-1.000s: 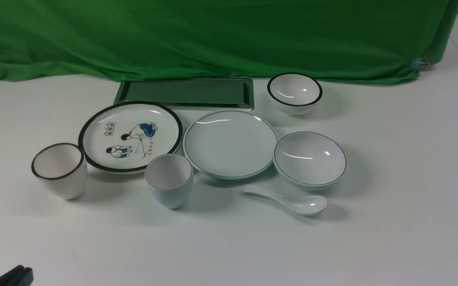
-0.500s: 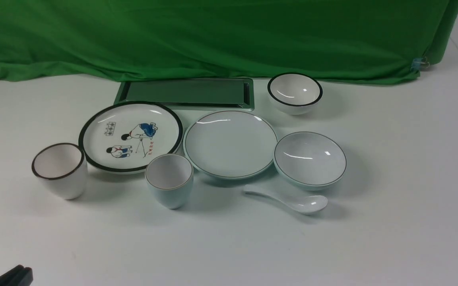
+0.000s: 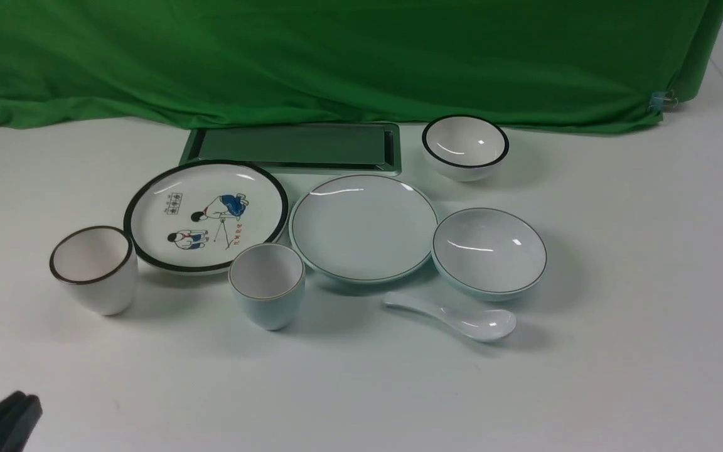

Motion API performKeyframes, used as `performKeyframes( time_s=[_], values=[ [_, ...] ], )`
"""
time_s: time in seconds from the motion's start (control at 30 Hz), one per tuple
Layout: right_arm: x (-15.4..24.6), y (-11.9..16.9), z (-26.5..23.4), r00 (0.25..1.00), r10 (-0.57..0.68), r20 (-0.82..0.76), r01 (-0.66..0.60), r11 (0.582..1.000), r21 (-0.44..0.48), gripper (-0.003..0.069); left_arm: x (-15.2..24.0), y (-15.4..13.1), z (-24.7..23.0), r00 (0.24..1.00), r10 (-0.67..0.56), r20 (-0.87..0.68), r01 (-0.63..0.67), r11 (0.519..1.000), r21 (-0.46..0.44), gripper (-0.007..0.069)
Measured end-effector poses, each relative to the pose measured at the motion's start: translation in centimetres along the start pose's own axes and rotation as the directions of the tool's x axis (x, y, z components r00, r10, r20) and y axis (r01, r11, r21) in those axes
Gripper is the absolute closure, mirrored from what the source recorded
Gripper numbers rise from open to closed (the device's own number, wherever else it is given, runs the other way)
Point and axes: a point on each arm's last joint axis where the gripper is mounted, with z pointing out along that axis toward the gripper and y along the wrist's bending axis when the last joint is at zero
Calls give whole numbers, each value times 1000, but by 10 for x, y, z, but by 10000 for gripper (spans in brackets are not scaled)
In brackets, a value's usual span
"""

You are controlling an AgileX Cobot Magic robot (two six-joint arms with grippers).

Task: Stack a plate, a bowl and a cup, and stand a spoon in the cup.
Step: Use the right arm to grab a blue rice bowl

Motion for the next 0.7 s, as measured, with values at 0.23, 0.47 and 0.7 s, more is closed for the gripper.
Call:
performKeyframes(
  time_s=[0.23,0.47,0.7],
  values=[
    [-44,3,-11,876,32,481,-15,999,-40,420,-51,4,-15,827,129,547,-86,991,-105,654],
    [-70,4,-33,623,256,740,-128,966,-226,420,-76,1,-40,557,119,822,-50,993,-110,654],
    [-90,2,-31,685,242,687,-143,969,-200,548,-134,14,-39,704,-9,711,60,997,-46,654]
  ],
)
